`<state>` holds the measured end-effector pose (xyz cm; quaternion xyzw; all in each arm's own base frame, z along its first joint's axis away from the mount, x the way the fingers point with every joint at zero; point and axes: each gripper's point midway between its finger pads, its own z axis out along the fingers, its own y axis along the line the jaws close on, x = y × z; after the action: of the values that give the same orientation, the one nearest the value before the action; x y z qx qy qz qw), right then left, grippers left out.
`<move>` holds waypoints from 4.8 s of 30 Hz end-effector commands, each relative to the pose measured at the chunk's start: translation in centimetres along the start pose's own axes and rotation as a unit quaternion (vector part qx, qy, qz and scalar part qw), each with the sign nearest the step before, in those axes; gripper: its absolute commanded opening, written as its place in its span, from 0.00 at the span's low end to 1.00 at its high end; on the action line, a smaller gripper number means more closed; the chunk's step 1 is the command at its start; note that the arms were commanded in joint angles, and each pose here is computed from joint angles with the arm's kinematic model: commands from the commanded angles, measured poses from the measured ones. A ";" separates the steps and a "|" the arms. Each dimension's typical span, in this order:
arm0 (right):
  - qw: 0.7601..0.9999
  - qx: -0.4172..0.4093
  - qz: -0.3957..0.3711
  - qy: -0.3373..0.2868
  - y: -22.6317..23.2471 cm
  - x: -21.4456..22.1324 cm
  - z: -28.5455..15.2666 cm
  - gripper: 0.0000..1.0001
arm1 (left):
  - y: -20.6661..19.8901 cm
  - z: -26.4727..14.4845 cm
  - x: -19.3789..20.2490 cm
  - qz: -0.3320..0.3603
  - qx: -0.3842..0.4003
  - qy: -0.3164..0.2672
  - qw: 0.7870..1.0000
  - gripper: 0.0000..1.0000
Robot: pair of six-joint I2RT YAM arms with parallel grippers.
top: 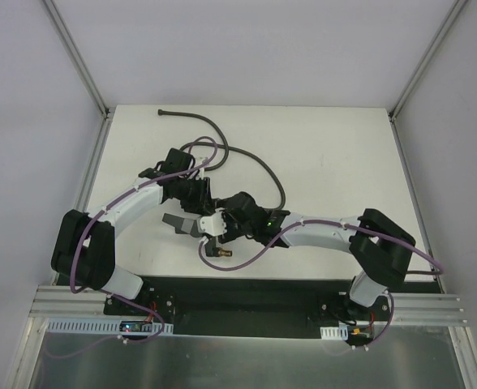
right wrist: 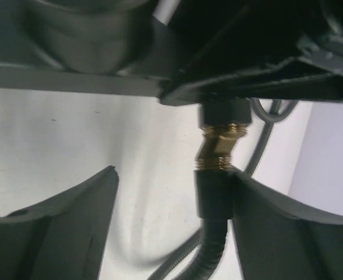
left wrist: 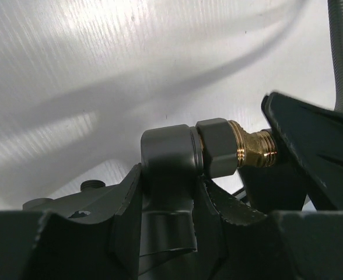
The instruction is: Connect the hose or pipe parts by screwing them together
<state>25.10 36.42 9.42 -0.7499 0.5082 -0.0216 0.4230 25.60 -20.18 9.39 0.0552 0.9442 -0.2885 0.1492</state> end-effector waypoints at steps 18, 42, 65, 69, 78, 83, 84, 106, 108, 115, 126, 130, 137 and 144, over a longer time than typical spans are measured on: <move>0.972 -0.060 0.175 -0.144 -0.9 -3.9 -0.2 0.01 | -5.4 -2.7 -2.1 0.024 0.116 -0.053 0.992 0.00; 0.981 0.005 0.159 -0.109 -2.2 -2.3 -0.5 0.44 | -5.3 -2.7 -2.7 0.043 0.097 -0.076 0.991 0.00; 0.927 -0.146 0.299 -0.173 0.2 -5.1 -0.8 0.01 | -4.5 -2.4 -3.0 0.051 0.080 -0.105 0.990 0.00; 0.869 -0.220 0.386 -0.217 0.1 -6.0 -1.5 0.01 | -3.5 -2.2 -3.2 0.051 0.051 -0.129 0.989 0.00; 0.754 -0.290 0.513 -0.291 -1.6 -8.2 -2.1 0.01 | -1.4 -2.6 -4.8 0.043 -0.002 -0.198 0.979 0.00; 0.691 -0.308 0.586 -0.290 -2.9 -7.7 -2.1 0.01 | -1.1 -2.8 -5.0 0.049 -0.011 -0.210 0.976 0.00; 0.663 -0.312 0.614 -0.295 -3.7 -7.6 -2.3 0.01 | -1.0 -2.8 -5.0 0.049 -0.011 -0.210 0.976 0.00; 0.831 -0.066 0.504 -0.227 -6.7 -0.9 -6.0 0.74 | -1.9 -2.4 -2.6 0.053 0.012 -0.100 0.993 0.00; 0.898 -0.030 0.383 -0.214 -5.4 -1.1 -6.5 0.74 | -1.9 -2.3 -2.6 0.047 0.014 -0.091 0.995 0.00; 0.985 0.091 0.047 -0.141 -3.9 -1.2 -6.0 0.73 | -2.0 -1.6 -2.0 0.025 0.022 -0.045 0.998 0.00; 0.987 0.106 -0.103 -0.064 -2.6 -1.3 -1.8 0.60 | -2.3 -1.1 -1.0 0.019 0.041 -0.015 0.999 0.00; 0.984 0.124 -0.122 -0.036 -3.0 -0.9 -1.0 0.55 | -2.4 -0.9 -0.7 0.020 0.049 -0.006 0.999 0.00; 0.984 0.116 -0.132 -0.024 -2.6 -1.2 0.0 0.46 | -2.6 -0.8 -0.8 0.016 0.054 -0.002 0.998 0.00; 0.989 0.080 -0.118 -0.030 -1.8 -2.0 0.0 0.01 | -3.3 -1.1 -1.2 0.016 0.067 -0.007 0.998 0.00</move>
<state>26.31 36.80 10.44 -0.7653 0.3954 -0.1187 0.4938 24.81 -20.08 8.39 0.0665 0.9478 -0.2811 0.1347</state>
